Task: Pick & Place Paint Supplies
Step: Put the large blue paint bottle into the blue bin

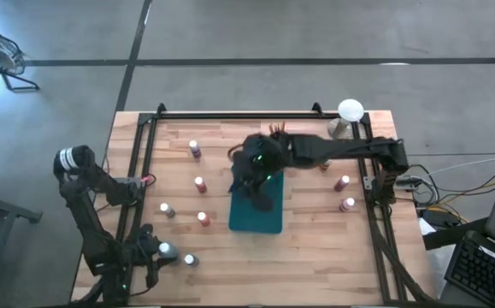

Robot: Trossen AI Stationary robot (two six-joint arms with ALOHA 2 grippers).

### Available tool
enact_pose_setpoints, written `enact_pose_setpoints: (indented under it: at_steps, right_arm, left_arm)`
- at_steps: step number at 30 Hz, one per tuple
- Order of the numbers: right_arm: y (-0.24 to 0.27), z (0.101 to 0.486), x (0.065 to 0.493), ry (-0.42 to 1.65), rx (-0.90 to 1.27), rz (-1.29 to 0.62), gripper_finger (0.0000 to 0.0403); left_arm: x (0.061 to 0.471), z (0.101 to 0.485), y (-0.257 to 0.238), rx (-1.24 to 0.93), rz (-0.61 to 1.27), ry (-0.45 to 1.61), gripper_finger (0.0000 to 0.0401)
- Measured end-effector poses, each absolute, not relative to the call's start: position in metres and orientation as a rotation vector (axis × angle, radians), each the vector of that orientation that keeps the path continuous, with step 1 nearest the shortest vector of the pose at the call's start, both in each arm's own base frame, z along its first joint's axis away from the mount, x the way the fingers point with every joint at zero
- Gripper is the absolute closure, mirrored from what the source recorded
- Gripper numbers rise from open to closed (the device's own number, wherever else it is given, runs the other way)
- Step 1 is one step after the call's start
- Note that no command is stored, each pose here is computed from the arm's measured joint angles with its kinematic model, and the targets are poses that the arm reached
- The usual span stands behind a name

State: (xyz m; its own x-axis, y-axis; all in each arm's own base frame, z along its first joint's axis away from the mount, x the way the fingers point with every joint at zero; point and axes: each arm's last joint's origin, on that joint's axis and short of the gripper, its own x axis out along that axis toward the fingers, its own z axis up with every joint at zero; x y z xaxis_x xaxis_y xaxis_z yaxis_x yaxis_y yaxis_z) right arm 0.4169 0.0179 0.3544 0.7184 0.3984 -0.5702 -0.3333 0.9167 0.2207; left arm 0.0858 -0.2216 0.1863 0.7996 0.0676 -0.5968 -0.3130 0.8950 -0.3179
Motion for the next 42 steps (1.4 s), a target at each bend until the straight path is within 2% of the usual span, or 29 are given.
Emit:
enact_pose_setpoints:
  at_steps: [6,11,18,24,35,42]
  right_arm:
    - [0.047,0.343,0.450,0.676,-0.008,0.497,0.0225]
    - [0.059,0.336,0.475,0.674,-0.059,0.533,0.0207]
    - [0.079,0.322,0.500,0.619,-0.112,0.556,0.0220]
    - [0.080,0.320,0.507,0.590,-0.205,0.387,0.0229]
    - [0.092,0.307,0.518,0.547,-0.147,0.381,0.0205]
    - [0.095,0.307,0.521,0.521,-0.182,0.340,0.0220]
  left_arm:
    - [0.094,0.204,-0.214,-0.440,0.189,0.667,0.0237]
    - [0.101,0.227,-0.206,-0.424,0.132,0.705,0.0237]
    - [0.097,0.241,-0.189,-0.374,0.132,0.741,0.0237]
    - [0.098,0.239,-0.179,-0.374,0.162,0.869,0.0239]
    - [0.125,0.259,-0.156,-0.290,0.160,0.981,0.0239]
    - [0.144,0.274,-0.140,-0.203,0.147,1.009,0.0239]
